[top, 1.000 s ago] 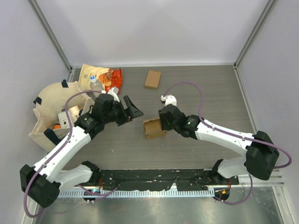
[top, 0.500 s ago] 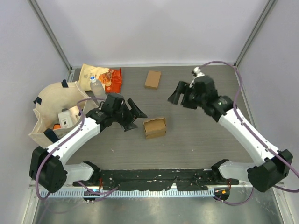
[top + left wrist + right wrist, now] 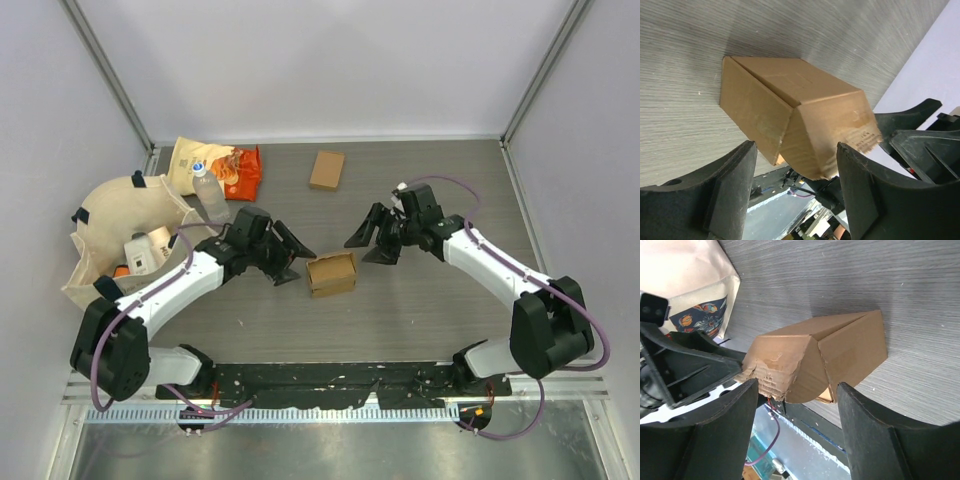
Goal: Fold the paper box
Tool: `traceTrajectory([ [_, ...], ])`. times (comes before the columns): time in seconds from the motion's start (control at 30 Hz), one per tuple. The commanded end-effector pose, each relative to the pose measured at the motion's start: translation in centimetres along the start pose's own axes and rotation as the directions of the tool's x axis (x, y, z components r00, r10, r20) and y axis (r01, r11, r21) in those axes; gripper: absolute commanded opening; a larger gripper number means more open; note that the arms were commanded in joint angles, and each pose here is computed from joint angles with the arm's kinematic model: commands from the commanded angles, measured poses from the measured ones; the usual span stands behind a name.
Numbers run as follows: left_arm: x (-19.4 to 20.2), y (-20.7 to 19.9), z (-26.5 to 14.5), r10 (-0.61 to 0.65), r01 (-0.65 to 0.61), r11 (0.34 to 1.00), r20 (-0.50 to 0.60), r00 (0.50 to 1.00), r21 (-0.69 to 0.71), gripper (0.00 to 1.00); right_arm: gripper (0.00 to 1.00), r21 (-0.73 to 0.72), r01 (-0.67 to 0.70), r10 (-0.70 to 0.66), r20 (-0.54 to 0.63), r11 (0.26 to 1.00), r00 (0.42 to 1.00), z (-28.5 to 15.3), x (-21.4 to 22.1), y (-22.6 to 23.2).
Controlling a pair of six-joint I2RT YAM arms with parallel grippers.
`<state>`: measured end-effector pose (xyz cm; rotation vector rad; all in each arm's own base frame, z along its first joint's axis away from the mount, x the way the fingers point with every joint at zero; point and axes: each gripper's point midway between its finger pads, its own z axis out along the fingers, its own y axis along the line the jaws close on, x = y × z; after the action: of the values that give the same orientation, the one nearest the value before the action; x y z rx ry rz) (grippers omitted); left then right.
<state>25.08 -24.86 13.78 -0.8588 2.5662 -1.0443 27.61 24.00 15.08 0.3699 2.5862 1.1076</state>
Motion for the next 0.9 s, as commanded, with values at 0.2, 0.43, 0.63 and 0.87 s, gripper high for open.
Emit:
traceTrajectory([
  [0.2, 0.0, 0.3, 1.3, 0.019, -0.02, 0.995, 0.009, 1.0, 0.093, 0.56, 0.57, -0.155, -0.039, 0.038, -0.012, 0.987, 0.999, 0.9, 1.1, 1.4],
  [0.43, -0.2, 2.1, 1.6, 0.047, -0.052, 0.994, 0.052, 0.998, 0.094, 0.41, 0.3, -0.161, -0.096, 0.096, -0.004, 0.982, 0.995, 2.3, 2.9, -1.7],
  [0.63, -0.5, 4.5, 1.7, 0.103, -0.113, 0.989, 0.107, 0.989, 0.091, 0.31, 0.26, -0.138, 0.061, -0.056, 0.041, 0.989, 0.998, 2.9, 3.9, -4.5],
  [0.87, 0.9, 4.6, 2.3, 0.268, -0.274, 0.957, 0.065, 0.961, 0.099, 0.31, 0.28, -0.201, 0.301, -0.308, -0.003, 0.932, 0.952, 3.1, 6.2, -5.3],
])
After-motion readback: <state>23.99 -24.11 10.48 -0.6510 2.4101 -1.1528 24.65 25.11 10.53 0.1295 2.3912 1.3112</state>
